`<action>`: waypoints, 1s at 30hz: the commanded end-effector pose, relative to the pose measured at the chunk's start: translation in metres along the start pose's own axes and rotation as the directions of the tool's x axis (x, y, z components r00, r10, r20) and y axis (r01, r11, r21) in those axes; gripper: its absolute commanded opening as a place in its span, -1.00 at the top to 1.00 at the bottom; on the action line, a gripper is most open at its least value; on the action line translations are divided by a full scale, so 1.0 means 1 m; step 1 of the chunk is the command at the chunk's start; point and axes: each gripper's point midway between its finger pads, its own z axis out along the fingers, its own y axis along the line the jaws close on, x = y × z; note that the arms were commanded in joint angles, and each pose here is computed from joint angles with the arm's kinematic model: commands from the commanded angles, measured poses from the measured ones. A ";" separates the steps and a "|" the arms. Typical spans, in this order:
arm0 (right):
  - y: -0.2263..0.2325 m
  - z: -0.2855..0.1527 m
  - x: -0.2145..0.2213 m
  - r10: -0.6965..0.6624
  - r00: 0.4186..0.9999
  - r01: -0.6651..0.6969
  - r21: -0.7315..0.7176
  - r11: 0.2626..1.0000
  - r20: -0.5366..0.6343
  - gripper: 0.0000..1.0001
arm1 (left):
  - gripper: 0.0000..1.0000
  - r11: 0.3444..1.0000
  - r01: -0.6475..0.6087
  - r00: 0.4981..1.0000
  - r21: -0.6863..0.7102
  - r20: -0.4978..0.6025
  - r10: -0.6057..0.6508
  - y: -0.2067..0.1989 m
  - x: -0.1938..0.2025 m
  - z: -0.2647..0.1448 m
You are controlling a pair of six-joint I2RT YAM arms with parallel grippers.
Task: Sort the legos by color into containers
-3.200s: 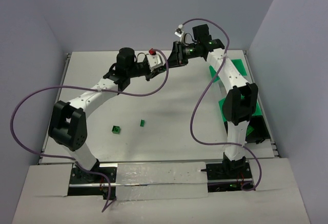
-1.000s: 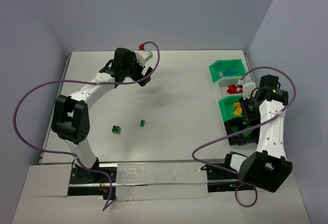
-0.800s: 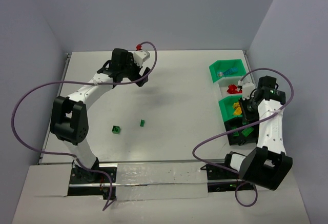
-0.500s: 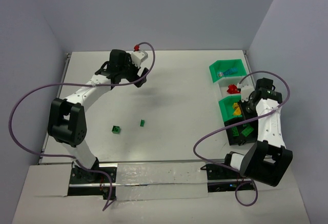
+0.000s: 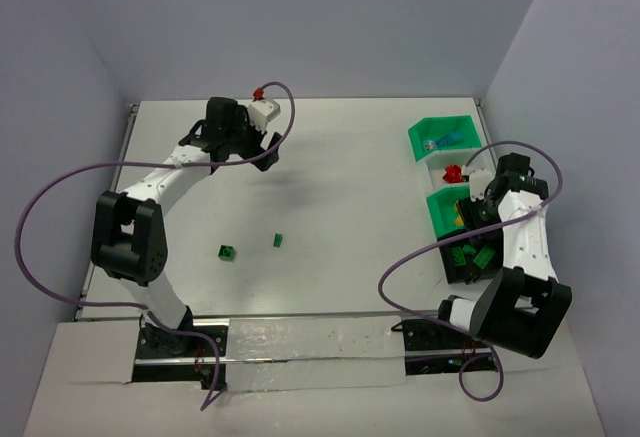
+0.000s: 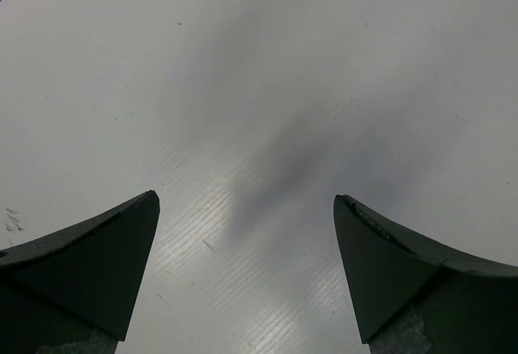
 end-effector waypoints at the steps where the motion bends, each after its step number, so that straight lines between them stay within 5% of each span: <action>1: -0.007 -0.023 -0.033 0.017 0.995 -0.016 -0.008 1.000 0.102 -0.32 | -0.98 0.999 -0.018 0.999 0.047 0.044 0.016 -0.003 -0.011 -0.023; 5: 0.005 -0.051 -0.091 0.025 0.966 -0.002 -0.086 0.996 0.257 -0.43 | -0.99 0.994 -0.009 0.999 0.113 0.045 0.004 -0.005 -0.007 -0.034; 12: 0.061 -0.054 -0.169 -0.078 0.927 0.157 -0.191 0.969 0.367 -0.58 | -0.98 0.974 -0.057 0.998 0.219 0.004 0.057 -0.014 0.011 -0.059; 19: 0.132 -0.052 -0.215 -0.189 0.867 0.346 -0.282 0.895 0.462 -0.70 | -0.92 0.983 -0.024 0.994 0.180 -0.103 0.043 -0.018 0.044 -0.077; 30: 0.302 -0.038 -0.266 -0.373 0.723 0.638 -0.357 0.682 0.581 -0.63 | -0.95 0.913 0.408 0.912 -0.029 0.063 -0.405 0.052 0.028 -0.109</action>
